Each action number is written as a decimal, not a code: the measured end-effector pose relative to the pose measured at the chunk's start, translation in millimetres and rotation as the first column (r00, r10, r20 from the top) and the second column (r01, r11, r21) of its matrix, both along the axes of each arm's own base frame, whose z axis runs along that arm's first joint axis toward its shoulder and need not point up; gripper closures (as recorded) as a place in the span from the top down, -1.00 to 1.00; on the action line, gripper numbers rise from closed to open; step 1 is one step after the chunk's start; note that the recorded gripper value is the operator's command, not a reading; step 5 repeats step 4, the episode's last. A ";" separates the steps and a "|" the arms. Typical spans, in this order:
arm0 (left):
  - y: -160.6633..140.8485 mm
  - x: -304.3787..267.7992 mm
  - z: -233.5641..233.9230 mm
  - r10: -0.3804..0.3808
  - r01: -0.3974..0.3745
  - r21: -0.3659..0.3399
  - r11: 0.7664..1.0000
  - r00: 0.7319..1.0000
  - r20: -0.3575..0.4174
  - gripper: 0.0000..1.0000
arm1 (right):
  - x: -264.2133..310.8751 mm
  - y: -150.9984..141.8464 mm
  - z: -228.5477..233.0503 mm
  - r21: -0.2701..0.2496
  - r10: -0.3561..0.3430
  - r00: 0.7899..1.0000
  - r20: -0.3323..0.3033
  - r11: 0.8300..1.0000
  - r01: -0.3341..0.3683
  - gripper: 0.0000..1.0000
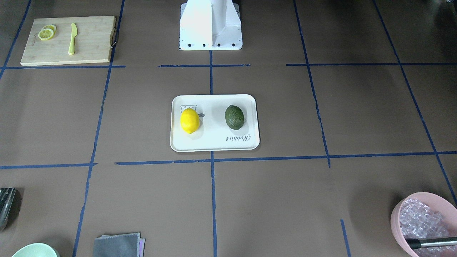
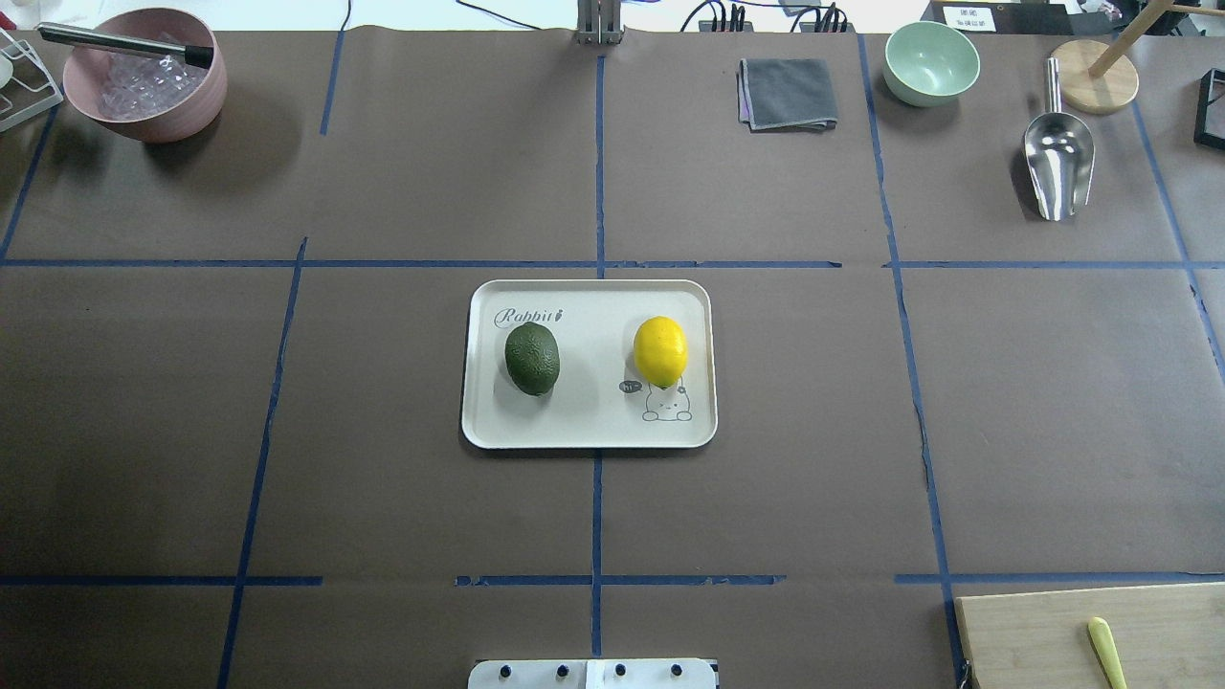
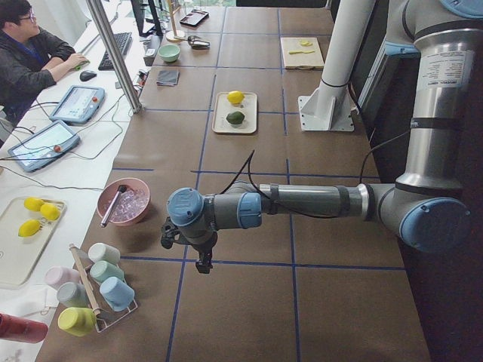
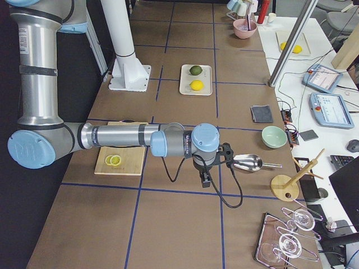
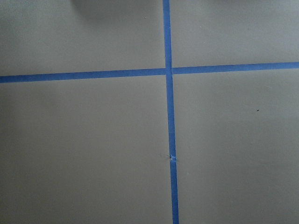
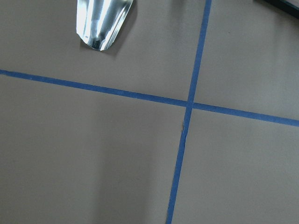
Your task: Place all lemons on tray
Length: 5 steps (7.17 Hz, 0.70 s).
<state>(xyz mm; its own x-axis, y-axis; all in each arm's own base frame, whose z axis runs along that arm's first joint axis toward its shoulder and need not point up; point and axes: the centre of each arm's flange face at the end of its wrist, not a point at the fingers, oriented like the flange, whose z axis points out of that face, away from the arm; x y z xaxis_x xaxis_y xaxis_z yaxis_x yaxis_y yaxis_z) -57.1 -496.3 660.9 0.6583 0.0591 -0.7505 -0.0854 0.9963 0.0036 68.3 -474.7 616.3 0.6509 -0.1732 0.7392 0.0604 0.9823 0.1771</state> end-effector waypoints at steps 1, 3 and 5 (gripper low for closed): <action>0.3 -1.0 -0.5 -0.002 0.002 0.001 1.000 1.000 0.000 1.00 | 0.1 -0.3 -0.4 0.001 0.000 1.000 0.000 1.000 0.000 0.99; 0.7 -3.5 -0.6 -0.006 0.006 0.002 1.000 1.000 0.000 1.00 | 0.2 -0.7 -0.8 0.003 0.000 1.000 -0.001 1.000 0.000 0.99; 0.6 -3.5 0.1 -0.006 0.006 0.001 1.000 1.000 0.000 1.00 | -0.1 -1.3 -1.4 0.005 -0.001 1.000 -0.002 1.000 0.001 0.99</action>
